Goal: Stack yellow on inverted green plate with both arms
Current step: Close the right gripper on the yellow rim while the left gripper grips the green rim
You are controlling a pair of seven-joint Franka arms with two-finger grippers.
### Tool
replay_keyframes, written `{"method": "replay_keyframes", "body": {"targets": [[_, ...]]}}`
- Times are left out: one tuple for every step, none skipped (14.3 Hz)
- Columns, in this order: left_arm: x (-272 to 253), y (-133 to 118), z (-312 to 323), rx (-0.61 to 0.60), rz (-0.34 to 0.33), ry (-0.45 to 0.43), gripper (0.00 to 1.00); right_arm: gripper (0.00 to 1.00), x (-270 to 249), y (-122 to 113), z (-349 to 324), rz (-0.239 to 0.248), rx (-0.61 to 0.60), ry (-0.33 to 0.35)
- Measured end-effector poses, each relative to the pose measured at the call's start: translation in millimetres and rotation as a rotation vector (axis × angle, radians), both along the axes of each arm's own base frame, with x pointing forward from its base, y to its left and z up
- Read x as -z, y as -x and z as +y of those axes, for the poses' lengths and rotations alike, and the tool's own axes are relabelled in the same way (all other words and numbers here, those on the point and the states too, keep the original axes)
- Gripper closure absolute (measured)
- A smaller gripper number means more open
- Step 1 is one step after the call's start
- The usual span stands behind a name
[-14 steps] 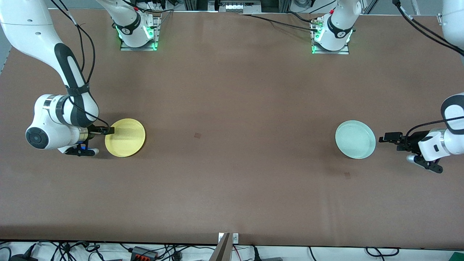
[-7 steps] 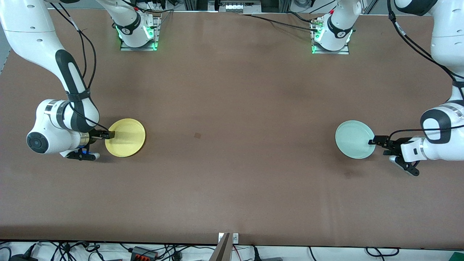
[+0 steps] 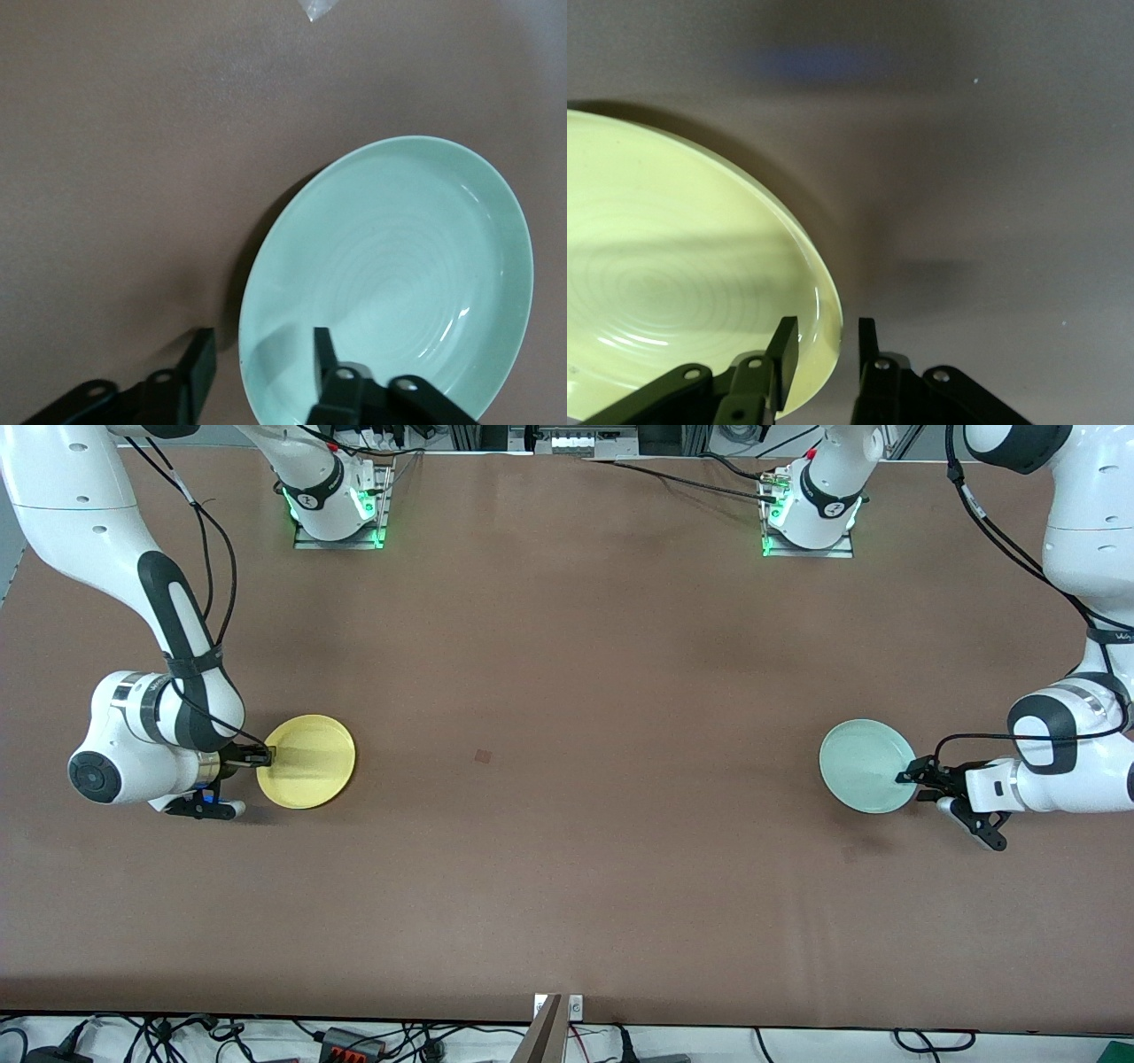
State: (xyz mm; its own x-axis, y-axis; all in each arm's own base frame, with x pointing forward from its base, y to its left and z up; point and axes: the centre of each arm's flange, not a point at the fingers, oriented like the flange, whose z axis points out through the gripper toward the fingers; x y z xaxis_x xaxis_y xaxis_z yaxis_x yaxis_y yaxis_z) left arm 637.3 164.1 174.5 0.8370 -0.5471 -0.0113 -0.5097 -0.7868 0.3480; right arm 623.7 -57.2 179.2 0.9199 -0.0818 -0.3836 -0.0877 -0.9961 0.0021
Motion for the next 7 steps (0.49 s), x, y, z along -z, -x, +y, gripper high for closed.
{"method": "replay_keyframes", "body": {"targets": [[2.5, 0.8, -0.3, 0.006, 0.002, 0.003, 0.64, 0.66, 0.7, 0.2, 0.0, 0.001, 0.000, 0.000], [4.9, 1.4, -0.7, 0.010, 0.004, 0.005, 0.74, 0.69, 1.6, 0.4, 0.0, 0.003, 0.000, 0.000], [7.5, 1.9, -1.1, 0.013, 0.006, 0.007, 0.80, 0.69, 2.7, 0.6, 0.1, 0.004, 0.000, 0.000], [9.5, 2.1, -1.5, 0.015, 0.007, 0.008, 0.80, 0.76, 3.6, 0.7, 0.0, 0.005, 0.000, 0.000], [9.7, 1.9, -1.3, 0.016, 0.005, 0.007, 0.85, 0.78, 4.2, 0.8, 0.1, 0.006, 0.000, -0.001], [9.5, 1.6, -1.7, 0.017, 0.004, 0.007, 0.97, 0.78, 4.3, 0.9, 0.1, 0.007, 0.000, -0.001], [8.6, 0.9, -2.2, 0.019, 0.001, 0.007, 0.97, 0.78, 4.3, 0.8, 0.1, 0.006, 0.000, -0.001]]}}
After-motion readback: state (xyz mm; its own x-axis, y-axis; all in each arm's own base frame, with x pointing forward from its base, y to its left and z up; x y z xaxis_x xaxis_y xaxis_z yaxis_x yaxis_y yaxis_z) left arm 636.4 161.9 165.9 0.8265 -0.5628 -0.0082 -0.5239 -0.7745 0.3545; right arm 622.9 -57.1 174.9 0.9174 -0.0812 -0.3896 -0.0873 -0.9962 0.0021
